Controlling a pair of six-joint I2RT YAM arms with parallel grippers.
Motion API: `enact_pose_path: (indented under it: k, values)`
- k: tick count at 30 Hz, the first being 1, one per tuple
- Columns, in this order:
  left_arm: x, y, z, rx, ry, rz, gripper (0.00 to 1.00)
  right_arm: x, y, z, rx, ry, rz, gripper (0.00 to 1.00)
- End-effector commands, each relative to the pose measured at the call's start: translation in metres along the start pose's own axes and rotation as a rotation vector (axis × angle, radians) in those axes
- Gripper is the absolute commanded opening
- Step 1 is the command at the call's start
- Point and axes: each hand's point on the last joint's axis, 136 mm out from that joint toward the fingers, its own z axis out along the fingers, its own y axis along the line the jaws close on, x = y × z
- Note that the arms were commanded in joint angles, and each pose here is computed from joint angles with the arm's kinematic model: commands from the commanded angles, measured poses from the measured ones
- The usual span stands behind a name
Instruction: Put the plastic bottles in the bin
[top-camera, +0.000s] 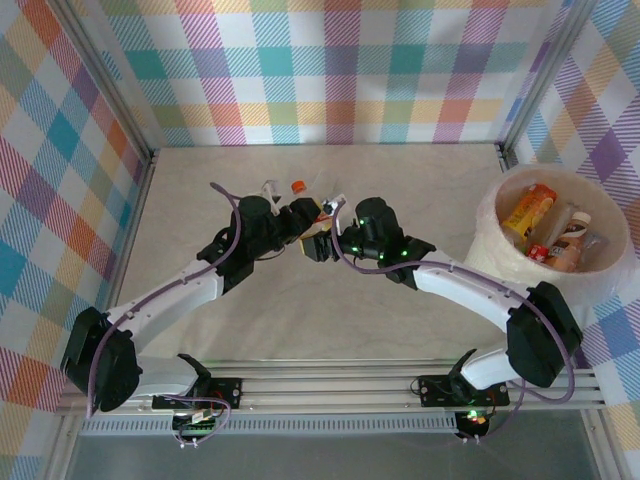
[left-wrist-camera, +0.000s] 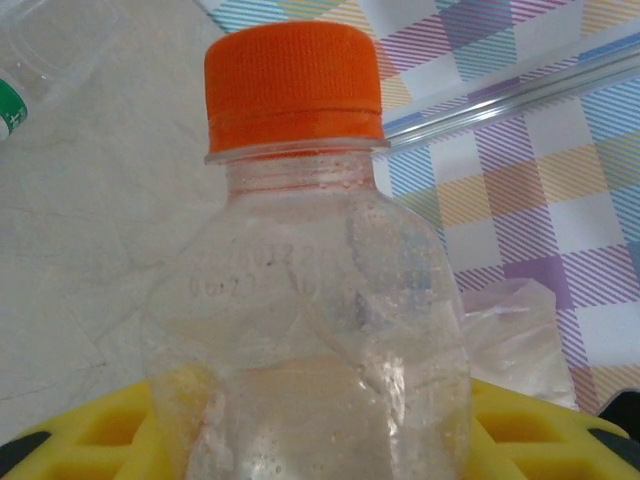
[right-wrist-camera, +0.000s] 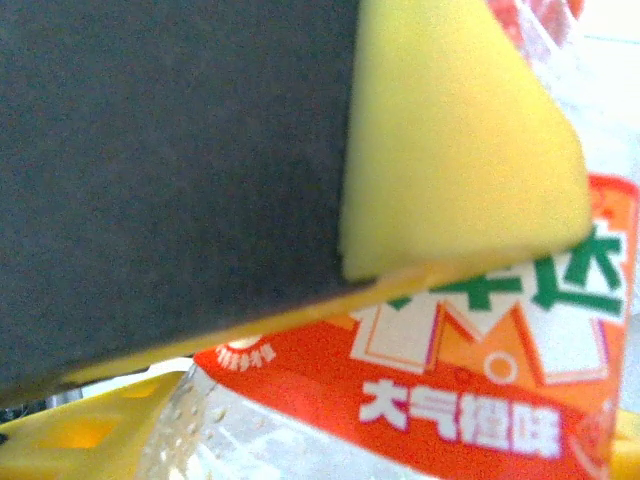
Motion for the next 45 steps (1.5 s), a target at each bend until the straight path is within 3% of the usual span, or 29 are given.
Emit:
enact_pose_path:
  k: [1, 13, 29, 32, 39, 45]
  values:
    - [0.014, -0.012, 0.001, 0.014, 0.072, -0.015, 0.53, -0.019, 0.001, -0.001, 0.015, -0.087, -0.061, 0.59]
    - [0.011, -0.027, -0.004, 0.017, 0.093, 0.025, 0.73, -0.012, -0.005, -0.008, 0.054, -0.078, -0.052, 0.53]
    - [-0.003, -0.070, -0.046, 0.147, 0.029, 0.203, 0.95, 0.004, -0.041, -0.040, 0.290, 0.007, -0.050, 0.53]
    - [0.002, -0.080, -0.049, 0.194, 0.059, 0.252, 1.00, -0.001, -0.049, -0.051, 0.328, 0.020, -0.050, 0.54]
    - [0.015, -0.089, -0.043, 0.260, 0.116, 0.290, 1.00, -0.027, -0.066, -0.096, 0.402, -0.013, -0.054, 0.53]
    - [0.048, -0.108, -0.035, 0.305, 0.220, 0.420, 1.00, -0.053, -0.070, -0.147, 0.406, -0.043, -0.004, 0.52]
